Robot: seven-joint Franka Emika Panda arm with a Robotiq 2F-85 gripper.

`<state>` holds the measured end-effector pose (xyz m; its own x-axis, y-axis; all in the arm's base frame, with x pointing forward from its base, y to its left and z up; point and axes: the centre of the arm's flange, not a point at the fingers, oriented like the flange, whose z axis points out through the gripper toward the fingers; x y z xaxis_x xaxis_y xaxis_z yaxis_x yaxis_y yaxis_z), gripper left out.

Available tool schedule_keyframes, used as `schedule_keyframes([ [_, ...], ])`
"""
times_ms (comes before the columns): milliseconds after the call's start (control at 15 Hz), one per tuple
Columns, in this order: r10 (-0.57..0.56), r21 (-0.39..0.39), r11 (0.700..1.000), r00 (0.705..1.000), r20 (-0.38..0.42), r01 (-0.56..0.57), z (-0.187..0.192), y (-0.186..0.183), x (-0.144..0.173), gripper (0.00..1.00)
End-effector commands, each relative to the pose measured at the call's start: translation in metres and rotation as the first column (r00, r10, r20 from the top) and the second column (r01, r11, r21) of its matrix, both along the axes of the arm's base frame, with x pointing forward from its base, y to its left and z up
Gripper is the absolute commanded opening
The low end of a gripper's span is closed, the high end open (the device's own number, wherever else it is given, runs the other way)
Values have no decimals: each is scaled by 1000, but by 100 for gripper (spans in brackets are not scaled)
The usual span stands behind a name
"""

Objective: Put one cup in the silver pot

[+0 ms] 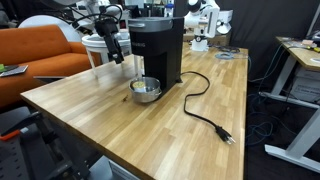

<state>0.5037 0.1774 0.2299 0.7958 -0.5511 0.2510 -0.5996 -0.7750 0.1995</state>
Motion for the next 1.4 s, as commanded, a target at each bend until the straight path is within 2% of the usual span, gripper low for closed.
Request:
schedule_keyframes([
  [0, 40, 114, 993, 999, 16, -41, 20, 31, -25, 100],
  [267, 98, 264, 960, 995, 12, -98, 46, 74, -71, 100],
  [467, 115, 332, 937, 993, -6, -107, 66, 82, -107, 100],
  [933, 144, 386, 915, 989, -38, -118, 105, 55, -160, 100],
  [1333, 126, 399, 912, 991, -53, -95, 141, 33, -207, 100],
])
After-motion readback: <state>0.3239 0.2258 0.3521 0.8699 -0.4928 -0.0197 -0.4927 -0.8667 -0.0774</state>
